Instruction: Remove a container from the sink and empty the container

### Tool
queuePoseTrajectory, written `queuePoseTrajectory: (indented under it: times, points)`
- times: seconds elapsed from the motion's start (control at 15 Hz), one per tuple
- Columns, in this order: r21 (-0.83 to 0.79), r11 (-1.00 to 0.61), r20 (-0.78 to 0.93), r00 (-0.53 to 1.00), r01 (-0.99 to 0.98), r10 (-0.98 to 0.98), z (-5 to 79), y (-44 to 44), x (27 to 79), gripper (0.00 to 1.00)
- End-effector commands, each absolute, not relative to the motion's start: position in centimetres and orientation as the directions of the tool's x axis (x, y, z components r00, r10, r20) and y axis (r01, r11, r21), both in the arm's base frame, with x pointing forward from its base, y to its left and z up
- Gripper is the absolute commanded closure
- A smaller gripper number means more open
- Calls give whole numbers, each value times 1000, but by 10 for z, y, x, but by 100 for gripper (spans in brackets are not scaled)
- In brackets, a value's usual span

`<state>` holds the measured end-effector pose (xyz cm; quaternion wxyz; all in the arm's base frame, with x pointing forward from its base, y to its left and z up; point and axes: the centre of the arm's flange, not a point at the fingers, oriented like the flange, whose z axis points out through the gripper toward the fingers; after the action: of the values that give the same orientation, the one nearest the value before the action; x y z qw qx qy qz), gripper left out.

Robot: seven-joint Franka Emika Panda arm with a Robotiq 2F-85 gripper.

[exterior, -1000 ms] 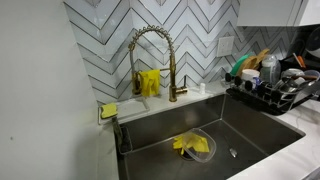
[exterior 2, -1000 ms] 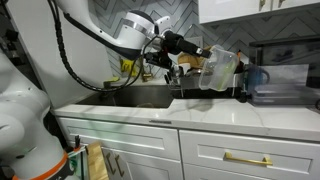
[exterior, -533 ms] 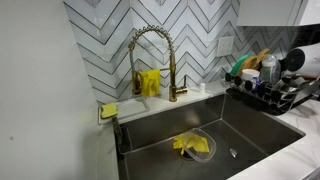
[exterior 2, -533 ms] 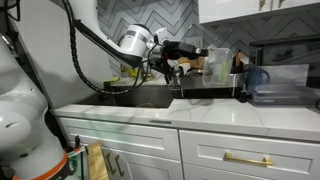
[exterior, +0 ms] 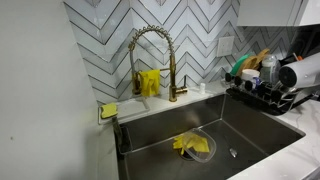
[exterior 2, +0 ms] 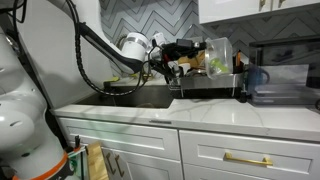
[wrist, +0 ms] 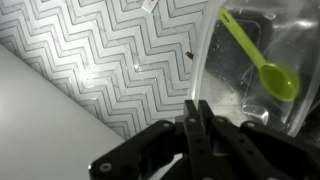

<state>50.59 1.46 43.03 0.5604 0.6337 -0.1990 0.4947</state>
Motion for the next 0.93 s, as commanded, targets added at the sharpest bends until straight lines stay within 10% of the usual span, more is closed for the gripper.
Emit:
queuePoseTrajectory:
  times: [0.0,0.87]
  points:
    - [512,-268,837,402,-816,371,420,16,500,98]
    - [442,-191,894,448,-877,13,458,-17,490,98]
